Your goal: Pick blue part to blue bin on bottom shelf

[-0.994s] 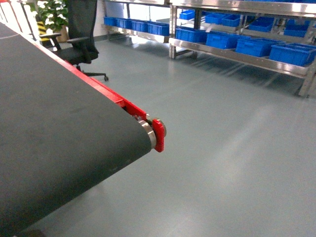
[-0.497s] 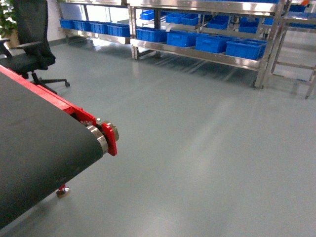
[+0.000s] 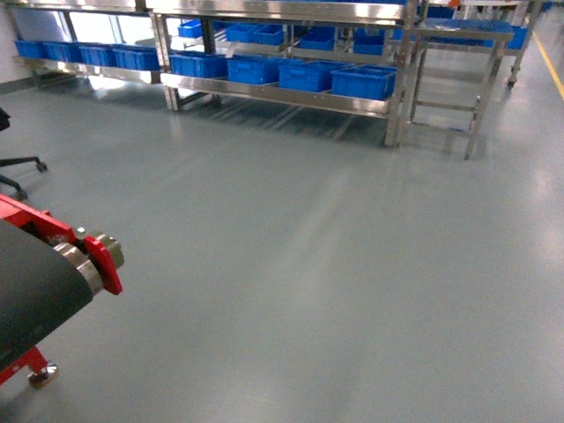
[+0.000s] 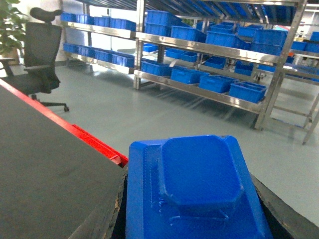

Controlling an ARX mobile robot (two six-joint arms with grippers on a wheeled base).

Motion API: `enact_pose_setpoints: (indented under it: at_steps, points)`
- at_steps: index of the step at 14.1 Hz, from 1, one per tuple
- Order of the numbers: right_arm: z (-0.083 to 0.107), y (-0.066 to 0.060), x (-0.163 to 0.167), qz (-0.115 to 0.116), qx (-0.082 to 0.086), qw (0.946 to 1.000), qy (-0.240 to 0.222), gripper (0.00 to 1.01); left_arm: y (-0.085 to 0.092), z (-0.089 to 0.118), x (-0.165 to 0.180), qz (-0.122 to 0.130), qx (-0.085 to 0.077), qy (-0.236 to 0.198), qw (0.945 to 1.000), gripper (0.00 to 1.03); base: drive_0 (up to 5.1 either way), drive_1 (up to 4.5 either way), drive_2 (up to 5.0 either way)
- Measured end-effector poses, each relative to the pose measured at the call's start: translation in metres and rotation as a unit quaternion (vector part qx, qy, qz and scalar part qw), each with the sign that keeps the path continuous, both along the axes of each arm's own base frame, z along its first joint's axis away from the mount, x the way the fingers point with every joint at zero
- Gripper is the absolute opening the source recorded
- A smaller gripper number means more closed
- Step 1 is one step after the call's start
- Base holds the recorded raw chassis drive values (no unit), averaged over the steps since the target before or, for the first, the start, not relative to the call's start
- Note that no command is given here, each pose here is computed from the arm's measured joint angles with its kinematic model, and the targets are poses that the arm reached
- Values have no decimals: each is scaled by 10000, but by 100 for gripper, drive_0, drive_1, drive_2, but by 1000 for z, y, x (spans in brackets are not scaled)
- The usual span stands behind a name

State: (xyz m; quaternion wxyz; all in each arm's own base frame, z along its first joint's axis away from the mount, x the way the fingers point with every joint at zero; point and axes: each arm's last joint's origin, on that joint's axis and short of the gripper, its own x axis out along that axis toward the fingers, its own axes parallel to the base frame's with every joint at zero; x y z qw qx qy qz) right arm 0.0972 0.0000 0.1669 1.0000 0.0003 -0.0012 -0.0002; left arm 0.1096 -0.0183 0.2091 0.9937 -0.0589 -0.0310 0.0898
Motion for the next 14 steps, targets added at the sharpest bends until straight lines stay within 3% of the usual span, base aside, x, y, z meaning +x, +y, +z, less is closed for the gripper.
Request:
enact_pose_setpoints:
  at_steps: [14]
  points:
    - [0, 0, 0, 0, -2, 10000, -2, 98, 0, 0, 0, -6, 2, -2, 10000, 44, -162, -162, -162]
